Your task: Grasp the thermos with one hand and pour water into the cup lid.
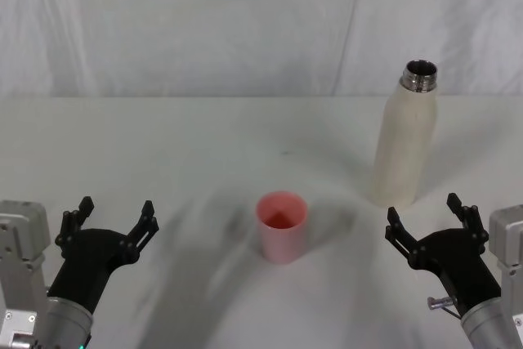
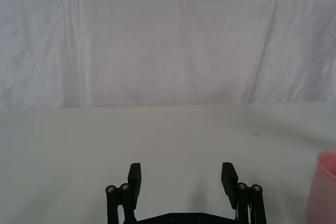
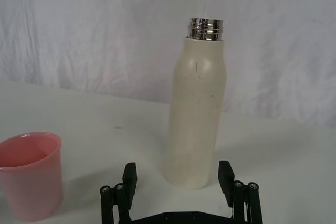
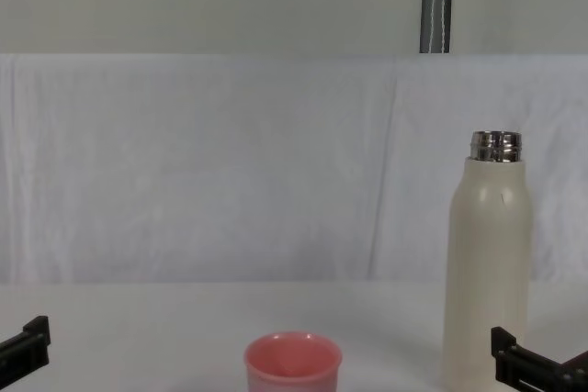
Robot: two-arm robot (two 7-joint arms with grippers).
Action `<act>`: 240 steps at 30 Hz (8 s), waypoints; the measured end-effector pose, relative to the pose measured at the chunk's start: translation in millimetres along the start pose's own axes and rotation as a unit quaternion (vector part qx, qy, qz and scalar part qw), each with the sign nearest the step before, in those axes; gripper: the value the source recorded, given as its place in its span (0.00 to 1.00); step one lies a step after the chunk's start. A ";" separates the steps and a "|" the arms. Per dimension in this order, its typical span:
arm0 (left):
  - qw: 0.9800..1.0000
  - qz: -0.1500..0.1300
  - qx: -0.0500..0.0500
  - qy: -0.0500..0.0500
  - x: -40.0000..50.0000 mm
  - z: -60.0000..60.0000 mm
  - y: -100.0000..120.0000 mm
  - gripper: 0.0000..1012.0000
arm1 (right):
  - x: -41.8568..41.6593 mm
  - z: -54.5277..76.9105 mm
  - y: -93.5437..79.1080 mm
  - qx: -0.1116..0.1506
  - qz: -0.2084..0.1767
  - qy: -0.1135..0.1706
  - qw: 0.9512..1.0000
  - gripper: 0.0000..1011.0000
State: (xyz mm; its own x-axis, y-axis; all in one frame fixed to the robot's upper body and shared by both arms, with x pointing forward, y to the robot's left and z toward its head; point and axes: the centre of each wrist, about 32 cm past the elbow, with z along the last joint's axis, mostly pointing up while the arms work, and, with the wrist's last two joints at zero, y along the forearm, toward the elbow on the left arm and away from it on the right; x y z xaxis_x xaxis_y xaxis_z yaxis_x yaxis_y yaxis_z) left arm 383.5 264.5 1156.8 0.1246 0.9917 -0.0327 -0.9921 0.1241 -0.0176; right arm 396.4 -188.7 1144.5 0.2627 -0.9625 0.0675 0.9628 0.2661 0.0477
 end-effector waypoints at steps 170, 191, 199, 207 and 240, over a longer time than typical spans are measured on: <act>1.000 0.000 0.000 0.000 0.0 0.0 0.0 0.99 | 55.4 9.7 124.8 -0.009 0.051 0.040 0.998 0.95; 1.000 0.000 0.000 0.000 0.0 0.0 0.0 0.99 | 58.2 17.2 123.8 0.002 0.055 0.026 0.998 0.95; 1.000 0.000 0.000 0.000 0.0 0.0 0.0 0.99 | 68.9 43.1 120.7 0.035 0.067 -0.014 0.997 0.95; 1.000 0.000 0.000 0.000 0.0 0.0 0.0 0.99 | 79.6 61.7 112.3 0.053 0.077 -0.068 0.993 0.95; 1.000 0.000 0.000 0.000 0.0 0.0 0.0 0.99 | 62.7 57.1 90.7 0.072 0.151 -0.317 0.934 0.95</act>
State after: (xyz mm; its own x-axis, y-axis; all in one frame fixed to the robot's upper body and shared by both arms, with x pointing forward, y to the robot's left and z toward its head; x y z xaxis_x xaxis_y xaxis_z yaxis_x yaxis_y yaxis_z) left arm 383.5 264.5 1156.8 0.1245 0.9917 -0.0327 -0.9921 0.1240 -0.0176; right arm 496.5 -221.9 1209.9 0.3865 -0.6300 0.6736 0.8202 0.5688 0.0614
